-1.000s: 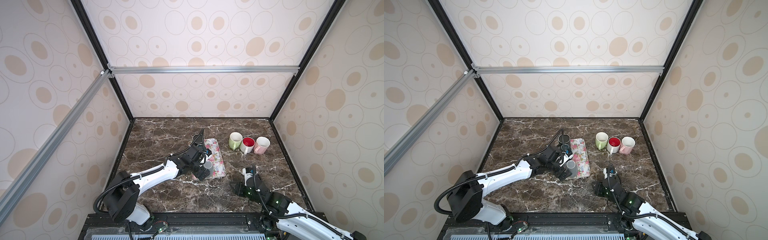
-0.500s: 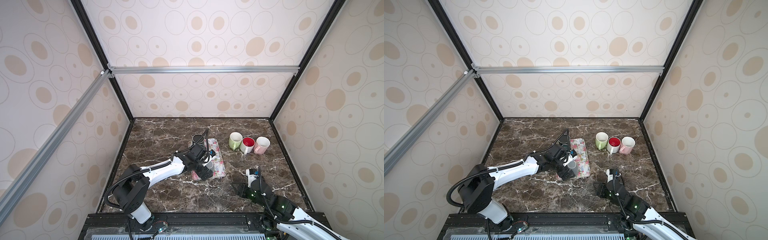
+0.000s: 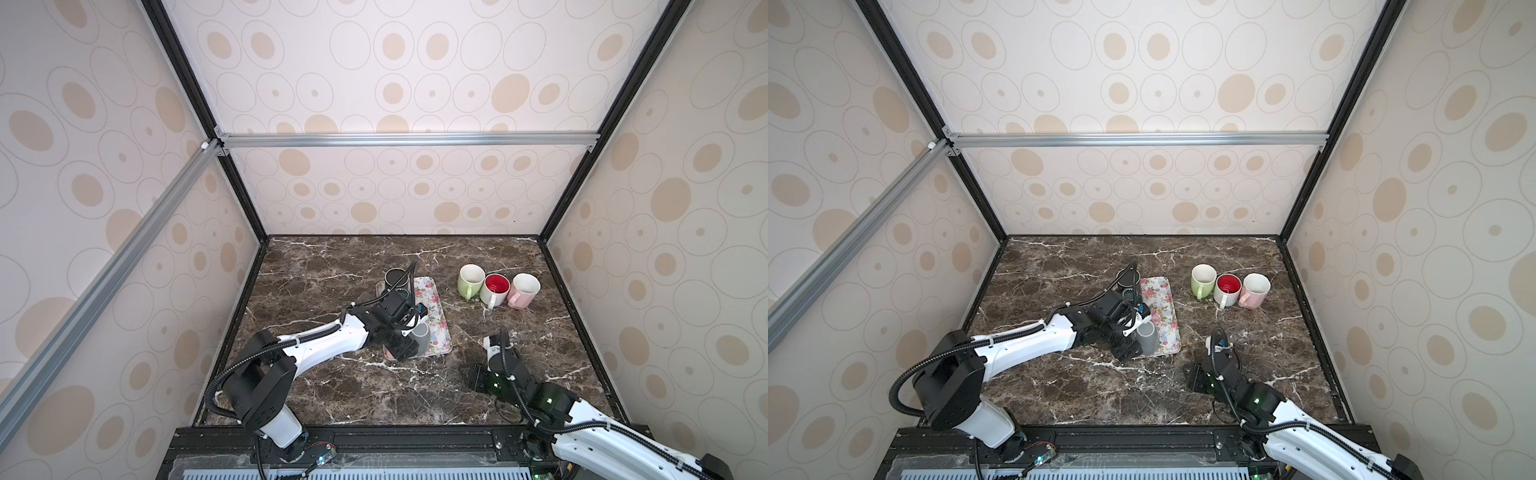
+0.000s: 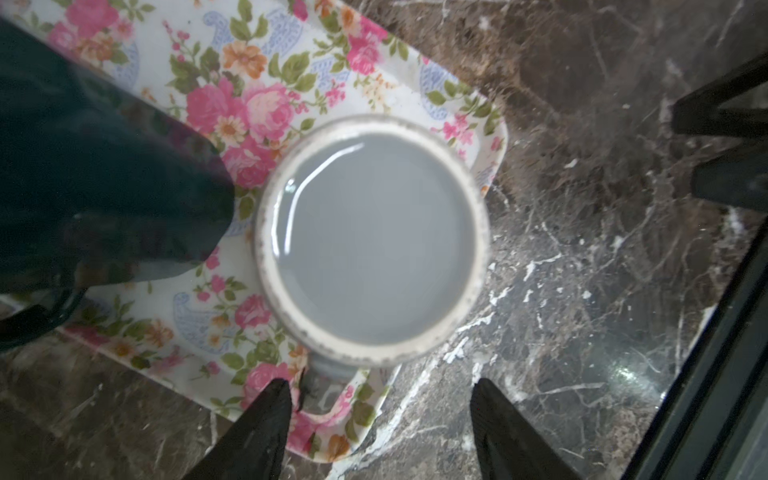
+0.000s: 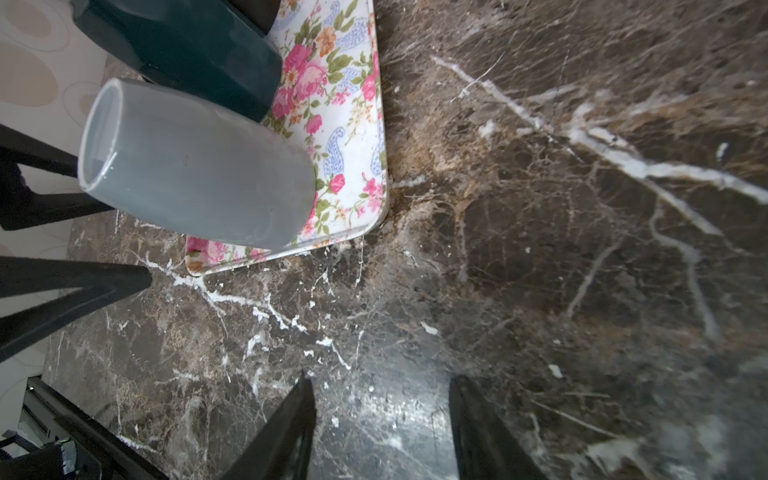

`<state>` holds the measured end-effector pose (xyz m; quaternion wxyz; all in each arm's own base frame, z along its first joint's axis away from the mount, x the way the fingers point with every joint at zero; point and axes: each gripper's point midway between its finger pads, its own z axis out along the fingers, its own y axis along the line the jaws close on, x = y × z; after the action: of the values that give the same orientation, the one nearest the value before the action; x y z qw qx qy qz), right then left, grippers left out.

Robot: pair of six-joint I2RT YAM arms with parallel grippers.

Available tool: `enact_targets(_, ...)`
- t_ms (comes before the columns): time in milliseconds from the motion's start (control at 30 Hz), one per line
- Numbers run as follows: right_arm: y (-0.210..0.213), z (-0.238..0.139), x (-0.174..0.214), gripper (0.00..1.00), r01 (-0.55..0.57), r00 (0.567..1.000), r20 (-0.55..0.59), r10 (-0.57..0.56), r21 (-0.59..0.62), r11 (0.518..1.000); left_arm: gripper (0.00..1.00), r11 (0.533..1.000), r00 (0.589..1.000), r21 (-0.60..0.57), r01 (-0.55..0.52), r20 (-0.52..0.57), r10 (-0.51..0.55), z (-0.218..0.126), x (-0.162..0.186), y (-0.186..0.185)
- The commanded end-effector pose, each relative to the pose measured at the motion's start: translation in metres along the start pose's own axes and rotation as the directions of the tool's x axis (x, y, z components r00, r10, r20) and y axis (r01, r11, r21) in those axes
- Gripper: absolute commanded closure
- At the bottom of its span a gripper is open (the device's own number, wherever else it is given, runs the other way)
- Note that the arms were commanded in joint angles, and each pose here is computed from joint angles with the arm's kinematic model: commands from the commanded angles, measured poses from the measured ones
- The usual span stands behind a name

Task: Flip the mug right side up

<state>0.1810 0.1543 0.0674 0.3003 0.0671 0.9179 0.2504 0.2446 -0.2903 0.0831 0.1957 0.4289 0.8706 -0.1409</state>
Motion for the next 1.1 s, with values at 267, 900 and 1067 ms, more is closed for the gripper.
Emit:
enact_targets(267, 0.028, 0.012, -0.009, 0.46, 0.037, 0.999, -0.027, -0.039, -0.045, 0.998, 0.49, 0.991, 0.999, -0.127, -0.032, -0.040, 0.027, -0.003, -0.008, 0.020)
enact_targets(900, 0.016, 0.017, -0.005, 0.46, 0.022, 1.000, -0.003, -0.022, -0.028, 0.999, 0.68, 0.995, 0.999, -0.102, -0.024, -0.045, 0.019, 0.009, -0.019, 0.017)
enact_targets(1067, 0.014, 0.017, -0.004, 0.46, 0.022, 1.000, -0.006, -0.022, -0.020, 1.000, 0.73, 0.996, 1.000, -0.087, -0.018, -0.025, 0.016, 0.011, -0.025, 0.014)
